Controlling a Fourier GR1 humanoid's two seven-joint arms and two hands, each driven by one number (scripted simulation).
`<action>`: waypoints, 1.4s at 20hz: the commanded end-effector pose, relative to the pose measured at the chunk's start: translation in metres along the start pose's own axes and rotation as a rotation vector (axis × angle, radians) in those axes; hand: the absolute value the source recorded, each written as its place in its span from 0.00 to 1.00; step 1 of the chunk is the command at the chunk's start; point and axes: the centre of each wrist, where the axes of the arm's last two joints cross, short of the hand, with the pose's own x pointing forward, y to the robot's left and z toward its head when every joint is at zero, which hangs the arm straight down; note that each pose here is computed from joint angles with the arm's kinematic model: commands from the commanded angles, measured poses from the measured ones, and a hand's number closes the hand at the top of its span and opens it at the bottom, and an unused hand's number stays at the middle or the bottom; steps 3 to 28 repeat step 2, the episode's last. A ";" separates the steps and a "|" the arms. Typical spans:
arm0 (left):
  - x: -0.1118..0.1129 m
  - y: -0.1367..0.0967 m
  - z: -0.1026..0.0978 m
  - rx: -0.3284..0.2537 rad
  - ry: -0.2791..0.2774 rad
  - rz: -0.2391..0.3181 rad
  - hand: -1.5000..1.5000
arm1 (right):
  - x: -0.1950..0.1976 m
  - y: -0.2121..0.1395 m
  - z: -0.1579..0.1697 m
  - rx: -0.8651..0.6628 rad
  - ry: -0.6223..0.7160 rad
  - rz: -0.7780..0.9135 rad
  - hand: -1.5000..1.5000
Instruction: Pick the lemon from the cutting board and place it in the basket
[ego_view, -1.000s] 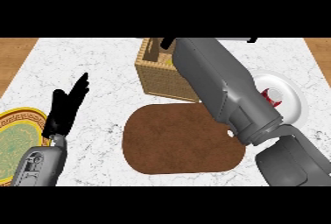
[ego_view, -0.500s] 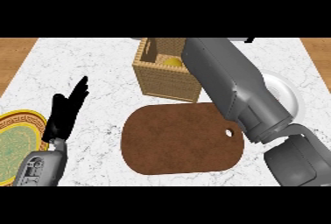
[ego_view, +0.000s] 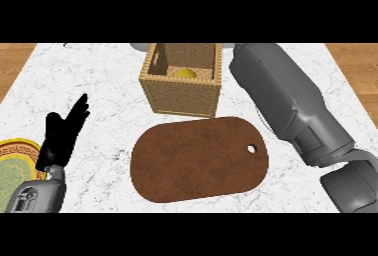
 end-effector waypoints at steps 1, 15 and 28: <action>-0.002 0.002 0.003 0.028 0.006 0.009 0.50 | -0.018 -0.012 -0.011 -0.020 0.048 -0.066 0.00; -0.003 0.012 0.001 0.038 0.024 0.012 0.50 | -0.038 -0.015 -0.019 -0.017 0.053 -0.055 0.00; -0.003 0.012 0.001 0.038 0.024 0.012 0.50 | -0.038 -0.015 -0.019 -0.017 0.053 -0.055 0.00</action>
